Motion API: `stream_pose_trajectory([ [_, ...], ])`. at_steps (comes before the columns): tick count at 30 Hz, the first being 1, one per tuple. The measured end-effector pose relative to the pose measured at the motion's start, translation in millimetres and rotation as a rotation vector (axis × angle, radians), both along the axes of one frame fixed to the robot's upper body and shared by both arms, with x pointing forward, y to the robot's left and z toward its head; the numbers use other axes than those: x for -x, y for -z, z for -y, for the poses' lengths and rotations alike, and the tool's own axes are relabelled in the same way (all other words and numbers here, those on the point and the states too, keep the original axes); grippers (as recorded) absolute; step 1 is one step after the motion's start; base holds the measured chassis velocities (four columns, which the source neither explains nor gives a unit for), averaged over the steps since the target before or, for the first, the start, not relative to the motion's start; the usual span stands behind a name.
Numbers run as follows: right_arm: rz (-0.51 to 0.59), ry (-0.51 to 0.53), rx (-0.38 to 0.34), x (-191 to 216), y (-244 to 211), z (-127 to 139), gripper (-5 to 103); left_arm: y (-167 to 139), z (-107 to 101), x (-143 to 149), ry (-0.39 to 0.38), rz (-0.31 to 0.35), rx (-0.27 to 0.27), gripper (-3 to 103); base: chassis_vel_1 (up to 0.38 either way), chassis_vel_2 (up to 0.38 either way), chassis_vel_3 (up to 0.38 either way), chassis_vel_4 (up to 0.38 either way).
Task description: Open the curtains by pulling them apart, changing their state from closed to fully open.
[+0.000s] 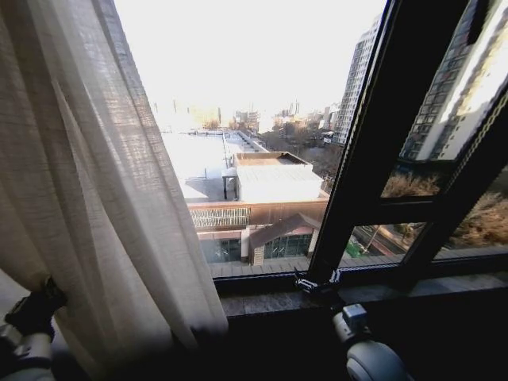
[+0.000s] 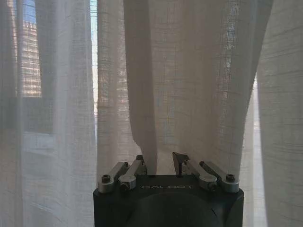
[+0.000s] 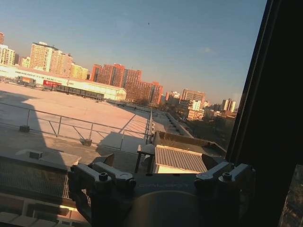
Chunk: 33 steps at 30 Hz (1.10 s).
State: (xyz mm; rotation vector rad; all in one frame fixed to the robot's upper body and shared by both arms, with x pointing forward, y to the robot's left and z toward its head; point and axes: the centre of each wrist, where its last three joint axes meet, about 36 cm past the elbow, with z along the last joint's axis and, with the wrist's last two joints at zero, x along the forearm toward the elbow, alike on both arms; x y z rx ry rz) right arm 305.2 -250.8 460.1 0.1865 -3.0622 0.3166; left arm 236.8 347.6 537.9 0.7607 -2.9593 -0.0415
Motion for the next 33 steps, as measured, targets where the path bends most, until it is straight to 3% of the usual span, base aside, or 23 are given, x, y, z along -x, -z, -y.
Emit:
stream_pose_trajectory([
  [2, 0.000, 0.002, -0.001, -0.2, 0.4, 0.3, 100, -3.3, 10.1, 6.1, 0.027, -0.020, 0.008, 32, 0.000, 0.000, 0.000, 0.000],
  [4, 0.005, 0.013, -0.005, -0.6, 0.7, 1.9, 100, -3.5, 23.9, 16.6, 0.056, -0.094, 0.033, 43, 0.000, 0.000, 0.000, 0.000],
  [6, 0.009, 0.020, -0.007, -0.5, 0.6, 2.8, 100, -1.1, 26.2, 18.2, 0.058, -0.109, 0.018, 48, 0.000, 0.000, 0.000, 0.000],
  [8, 0.015, 0.026, -0.013, -1.4, 0.7, 3.4, 100, 2.6, 27.6, 22.2, 0.058, -0.126, -0.033, 54, 0.000, 0.000, 0.000, 0.000],
  [10, 0.021, 0.025, -0.014, -4.9, 0.7, 3.4, 100, 1.5, 25.0, 23.4, 0.111, -0.108, -0.040, 65, 0.000, 0.000, 0.000, 0.000],
  [11, 0.021, 0.025, -0.014, -4.9, 0.7, 3.4, 100, 1.5, 25.0, 23.4, 0.111, -0.108, -0.040, 65, 0.000, 0.000, 0.000, 0.000],
  [15, 0.013, 0.023, -0.005, -9.4, 4.9, 5.1, 100, -4.0, 16.1, 5.5, 0.348, 0.018, -0.064, 86, 0.000, 0.000, 0.000, 0.000],
  [17, 0.009, 0.023, -0.002, -9.3, 5.9, 5.8, 100, -2.8, 13.7, -0.4, 0.385, 0.025, -0.068, 86, 0.000, 0.000, 0.000, 0.000],
  [20, -0.003, 0.026, 0.007, -8.6, 9.4, 8.4, 100, -0.3, 8.4, -14.8, 0.438, 0.026, -0.061, 98, 0.000, 0.000, 0.000, 0.000],
  [33, -0.017, 0.048, -0.012, -6.0, 16.0, 4.6, 100, -3.4, -1.4, -41.1, 0.492, 0.031, -0.023, 100, 0.000, 0.000, 0.000, 0.000],
])
